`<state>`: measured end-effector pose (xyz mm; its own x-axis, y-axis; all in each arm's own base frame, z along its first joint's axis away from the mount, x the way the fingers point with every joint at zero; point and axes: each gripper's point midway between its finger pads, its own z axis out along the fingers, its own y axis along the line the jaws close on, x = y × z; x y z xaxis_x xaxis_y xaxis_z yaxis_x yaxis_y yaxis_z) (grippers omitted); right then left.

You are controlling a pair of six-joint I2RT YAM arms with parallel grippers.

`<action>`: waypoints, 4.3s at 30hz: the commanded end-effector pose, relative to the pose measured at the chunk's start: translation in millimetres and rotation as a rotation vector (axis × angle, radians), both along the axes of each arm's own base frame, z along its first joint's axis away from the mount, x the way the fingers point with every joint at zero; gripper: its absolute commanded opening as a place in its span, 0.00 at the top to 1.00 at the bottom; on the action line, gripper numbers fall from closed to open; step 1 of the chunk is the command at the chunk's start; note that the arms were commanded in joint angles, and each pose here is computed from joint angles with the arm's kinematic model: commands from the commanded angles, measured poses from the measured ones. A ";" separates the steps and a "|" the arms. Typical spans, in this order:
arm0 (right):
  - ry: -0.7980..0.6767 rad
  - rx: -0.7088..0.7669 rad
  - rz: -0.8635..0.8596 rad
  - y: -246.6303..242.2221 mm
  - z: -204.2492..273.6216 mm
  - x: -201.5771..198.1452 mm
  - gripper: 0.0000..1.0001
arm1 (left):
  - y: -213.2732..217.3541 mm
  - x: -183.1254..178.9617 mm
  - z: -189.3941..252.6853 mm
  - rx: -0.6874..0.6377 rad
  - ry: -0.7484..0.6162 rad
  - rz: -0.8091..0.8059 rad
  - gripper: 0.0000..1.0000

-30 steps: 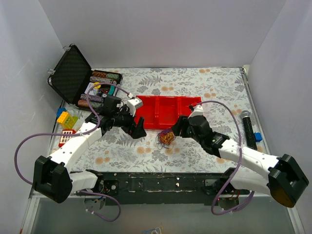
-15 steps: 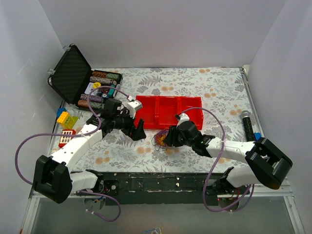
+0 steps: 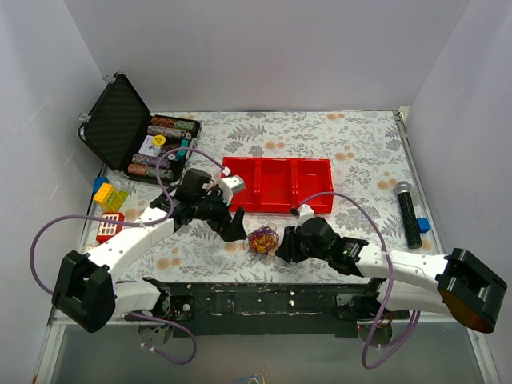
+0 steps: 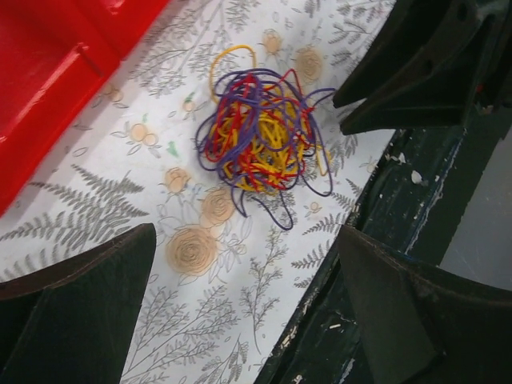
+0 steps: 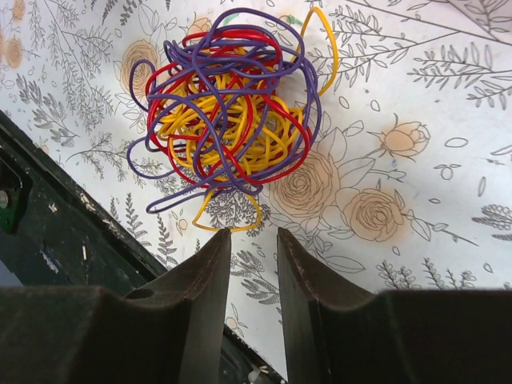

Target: Untangle the cables

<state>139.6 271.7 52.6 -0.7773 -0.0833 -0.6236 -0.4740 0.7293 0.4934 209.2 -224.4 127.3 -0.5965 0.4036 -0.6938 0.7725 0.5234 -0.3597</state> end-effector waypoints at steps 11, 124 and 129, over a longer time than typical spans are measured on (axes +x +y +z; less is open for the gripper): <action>-0.094 0.002 -0.095 -26.7 31.0 8.0 0.60 | -69.2 -1.9 -3.9 -0.003 -0.101 -0.272 0.17; -0.119 0.090 0.052 -23.1 -25.9 -23.3 0.34 | 25.7 4.2 559.0 -0.749 -1.203 0.405 1.00; -0.098 0.072 0.045 -26.2 -31.6 -25.0 0.34 | 29.9 12.5 551.1 -0.726 -1.210 0.452 1.00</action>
